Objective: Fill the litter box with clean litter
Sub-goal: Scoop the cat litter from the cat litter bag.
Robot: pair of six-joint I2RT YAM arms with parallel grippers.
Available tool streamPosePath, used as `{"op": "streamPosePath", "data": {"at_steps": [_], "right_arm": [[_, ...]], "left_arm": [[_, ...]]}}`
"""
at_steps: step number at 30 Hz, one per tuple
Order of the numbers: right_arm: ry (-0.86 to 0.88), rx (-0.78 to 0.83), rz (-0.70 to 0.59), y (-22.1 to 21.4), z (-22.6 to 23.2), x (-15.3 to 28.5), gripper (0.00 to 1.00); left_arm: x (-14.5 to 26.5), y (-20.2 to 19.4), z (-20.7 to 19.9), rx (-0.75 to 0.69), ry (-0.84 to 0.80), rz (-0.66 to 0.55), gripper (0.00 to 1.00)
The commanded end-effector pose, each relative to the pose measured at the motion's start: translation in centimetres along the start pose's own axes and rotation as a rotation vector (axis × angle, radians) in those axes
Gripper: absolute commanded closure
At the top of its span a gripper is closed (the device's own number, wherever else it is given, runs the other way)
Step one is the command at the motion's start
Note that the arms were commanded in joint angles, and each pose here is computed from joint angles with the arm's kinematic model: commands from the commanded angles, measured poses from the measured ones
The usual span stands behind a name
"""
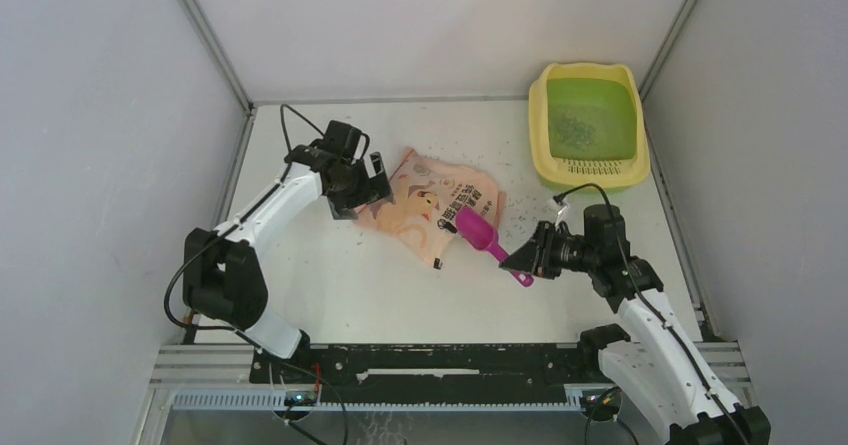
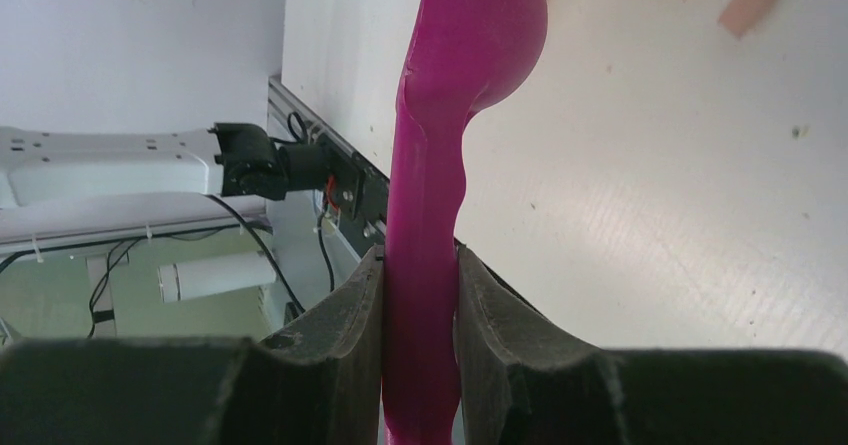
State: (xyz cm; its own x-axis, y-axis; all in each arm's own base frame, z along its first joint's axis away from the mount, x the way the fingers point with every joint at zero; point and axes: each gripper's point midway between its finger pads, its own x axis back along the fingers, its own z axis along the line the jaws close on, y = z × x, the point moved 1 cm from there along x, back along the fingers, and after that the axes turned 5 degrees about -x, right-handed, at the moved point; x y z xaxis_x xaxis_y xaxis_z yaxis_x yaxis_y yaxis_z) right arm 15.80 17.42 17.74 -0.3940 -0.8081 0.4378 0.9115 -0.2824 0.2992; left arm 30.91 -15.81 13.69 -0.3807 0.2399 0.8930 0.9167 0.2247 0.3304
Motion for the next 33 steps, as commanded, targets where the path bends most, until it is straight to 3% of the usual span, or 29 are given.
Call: {"op": "streamPosePath", "data": {"at_steps": [1, 16, 33], "right_arm": [[0.068, 0.023, 0.023, -1.2, -0.6, -0.5, 1.00], [0.084, -0.031, 0.091, -4.3, -3.8, -1.0, 1.00], [0.016, -0.100, 0.072, -3.3, -4.2, -3.6, 1.00]], "left_arm": [[2.0, 3.2, -1.2, 0.067, 0.001, -0.098, 0.00], [0.9, 4.0, -1.8, 0.111, 0.066, -0.121, 0.00], [-0.2, 7.4, -2.8, 0.098, -0.023, -0.124, 0.00]]}}
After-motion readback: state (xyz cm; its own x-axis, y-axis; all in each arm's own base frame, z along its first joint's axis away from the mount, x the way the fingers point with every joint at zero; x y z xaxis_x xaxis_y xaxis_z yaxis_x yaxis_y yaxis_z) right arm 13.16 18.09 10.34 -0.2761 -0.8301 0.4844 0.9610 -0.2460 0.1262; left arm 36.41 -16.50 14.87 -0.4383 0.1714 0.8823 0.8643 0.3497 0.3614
